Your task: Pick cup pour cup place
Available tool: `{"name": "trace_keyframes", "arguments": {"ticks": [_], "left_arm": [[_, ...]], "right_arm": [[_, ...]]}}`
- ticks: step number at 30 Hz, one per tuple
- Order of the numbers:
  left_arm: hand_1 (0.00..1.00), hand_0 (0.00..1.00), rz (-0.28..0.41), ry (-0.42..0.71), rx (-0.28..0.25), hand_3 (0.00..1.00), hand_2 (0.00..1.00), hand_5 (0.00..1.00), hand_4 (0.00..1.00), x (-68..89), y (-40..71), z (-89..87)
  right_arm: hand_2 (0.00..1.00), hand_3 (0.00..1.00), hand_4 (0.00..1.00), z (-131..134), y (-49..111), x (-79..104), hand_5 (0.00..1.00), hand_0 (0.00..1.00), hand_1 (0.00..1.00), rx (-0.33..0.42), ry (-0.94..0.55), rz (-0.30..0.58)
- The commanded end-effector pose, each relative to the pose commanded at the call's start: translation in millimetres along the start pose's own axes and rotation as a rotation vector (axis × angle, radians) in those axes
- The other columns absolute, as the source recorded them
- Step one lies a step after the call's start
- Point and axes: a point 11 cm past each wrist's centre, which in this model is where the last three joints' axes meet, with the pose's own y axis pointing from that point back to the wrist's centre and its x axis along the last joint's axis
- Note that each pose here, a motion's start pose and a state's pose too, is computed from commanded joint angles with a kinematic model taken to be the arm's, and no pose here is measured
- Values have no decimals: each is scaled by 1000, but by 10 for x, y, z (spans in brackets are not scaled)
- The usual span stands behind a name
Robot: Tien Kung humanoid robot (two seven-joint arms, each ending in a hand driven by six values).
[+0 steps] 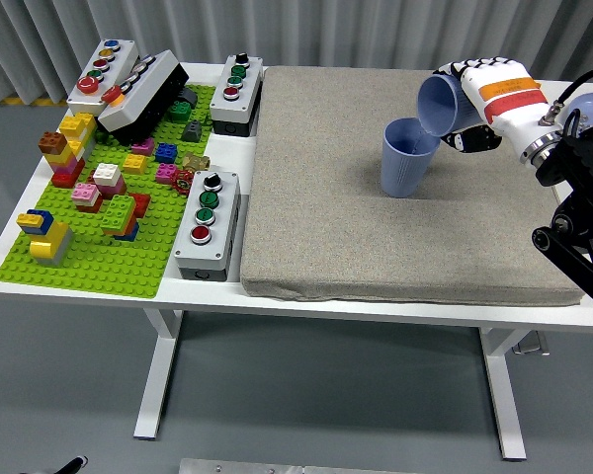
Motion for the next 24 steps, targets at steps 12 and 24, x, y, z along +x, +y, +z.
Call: {"name": "trace_keyframes", "arguments": {"ticks": [12, 24], "left_arm": [[754, 809, 1, 1, -1, 724, 819, 998, 523, 1, 0, 5], [754, 809, 1, 2, -3, 723, 819, 998, 525, 4, 1, 17]], "right_arm": [[509, 587, 753, 13, -1, 10, 236, 761, 634, 0, 20, -2], [510, 587, 754, 20, -6, 20, 238, 762, 636, -2, 37, -3]]}}
